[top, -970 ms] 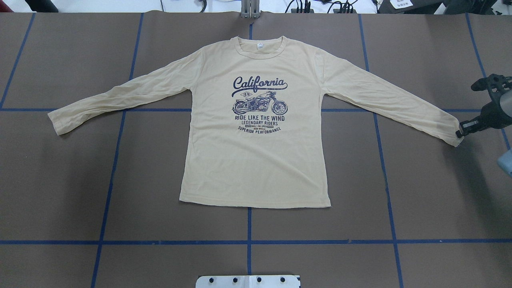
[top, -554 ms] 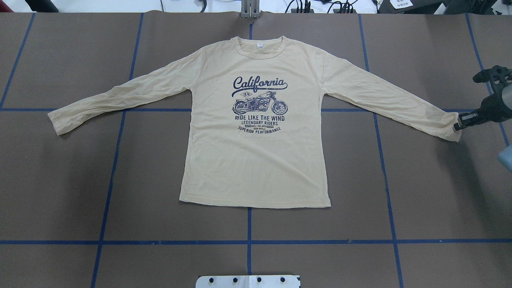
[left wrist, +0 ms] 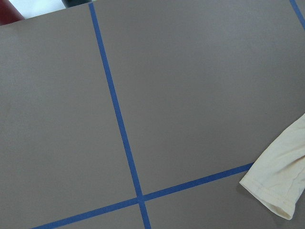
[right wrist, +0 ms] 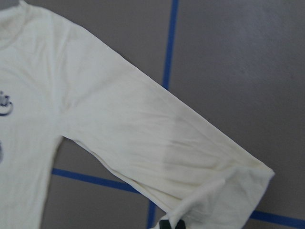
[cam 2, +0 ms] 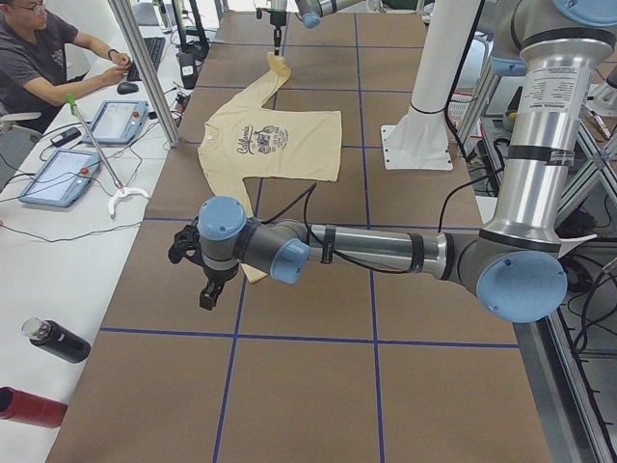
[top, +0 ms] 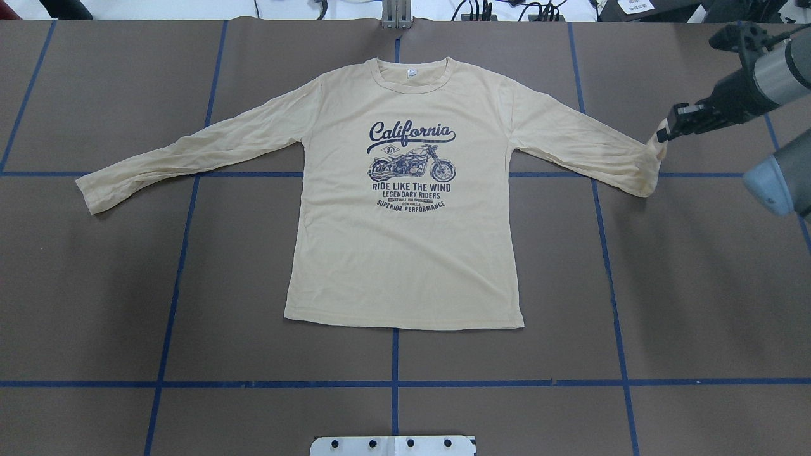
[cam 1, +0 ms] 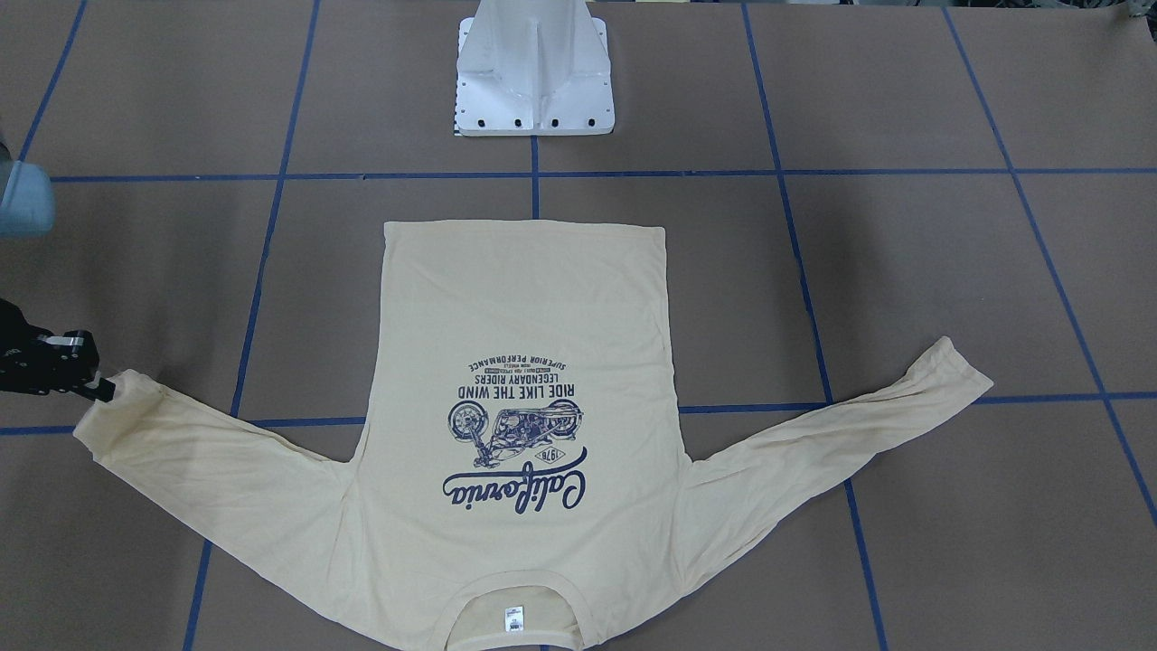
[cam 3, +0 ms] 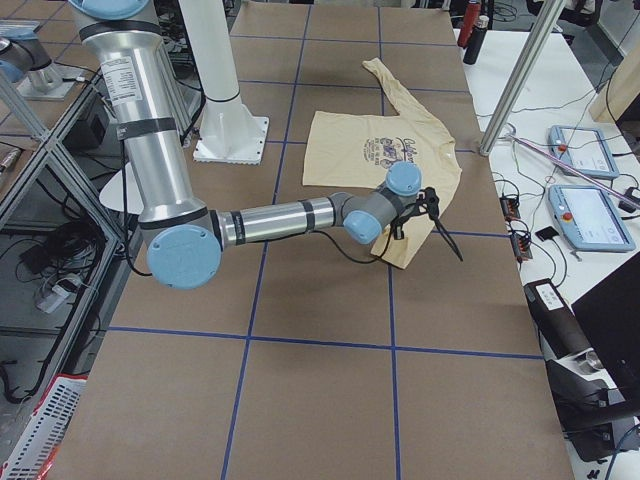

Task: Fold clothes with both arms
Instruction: 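Lift the sleeve with the right gripper and carry it across the shirt chest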

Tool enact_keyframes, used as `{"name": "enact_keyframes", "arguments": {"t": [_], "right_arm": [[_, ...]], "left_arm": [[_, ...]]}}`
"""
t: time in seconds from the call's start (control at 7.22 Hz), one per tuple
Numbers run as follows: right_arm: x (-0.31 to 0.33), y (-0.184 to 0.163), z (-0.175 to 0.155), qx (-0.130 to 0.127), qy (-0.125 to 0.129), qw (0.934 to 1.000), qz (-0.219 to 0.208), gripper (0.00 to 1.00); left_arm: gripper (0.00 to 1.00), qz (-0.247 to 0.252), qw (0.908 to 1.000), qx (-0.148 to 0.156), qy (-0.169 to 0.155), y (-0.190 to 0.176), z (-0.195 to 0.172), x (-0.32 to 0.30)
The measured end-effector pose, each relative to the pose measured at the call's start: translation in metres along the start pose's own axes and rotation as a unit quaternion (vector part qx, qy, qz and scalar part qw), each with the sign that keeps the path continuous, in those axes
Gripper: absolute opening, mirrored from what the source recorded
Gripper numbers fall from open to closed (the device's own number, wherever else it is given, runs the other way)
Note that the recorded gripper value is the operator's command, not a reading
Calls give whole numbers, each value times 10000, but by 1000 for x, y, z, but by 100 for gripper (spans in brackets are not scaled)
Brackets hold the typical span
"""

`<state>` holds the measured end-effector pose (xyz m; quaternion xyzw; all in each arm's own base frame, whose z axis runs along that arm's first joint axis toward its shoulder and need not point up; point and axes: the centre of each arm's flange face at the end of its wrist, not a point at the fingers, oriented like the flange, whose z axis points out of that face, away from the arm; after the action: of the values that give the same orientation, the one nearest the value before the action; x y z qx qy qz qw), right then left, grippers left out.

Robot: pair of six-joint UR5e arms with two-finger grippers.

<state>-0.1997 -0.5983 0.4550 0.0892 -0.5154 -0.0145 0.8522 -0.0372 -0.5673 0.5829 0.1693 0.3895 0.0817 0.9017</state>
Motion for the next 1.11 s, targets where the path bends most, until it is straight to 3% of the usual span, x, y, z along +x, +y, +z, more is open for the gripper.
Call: {"name": "enact_keyframes", "arguments": {"t": [0.28,0.55,1.11], "right_arm": [[-88,-50,-14,215,-358,9991,85,0],[-169,-88,-13,257,-614,9978,-9,0],[-302,-112,-26,381,-1048,9926,-471,0]], "left_arm": [[99,-19,10000,-3,-2,0,0,0],[99,-157,9999,13,-6,-1,-1,1],[99,-262,9996,36,-15,-4,-3,3]]}}
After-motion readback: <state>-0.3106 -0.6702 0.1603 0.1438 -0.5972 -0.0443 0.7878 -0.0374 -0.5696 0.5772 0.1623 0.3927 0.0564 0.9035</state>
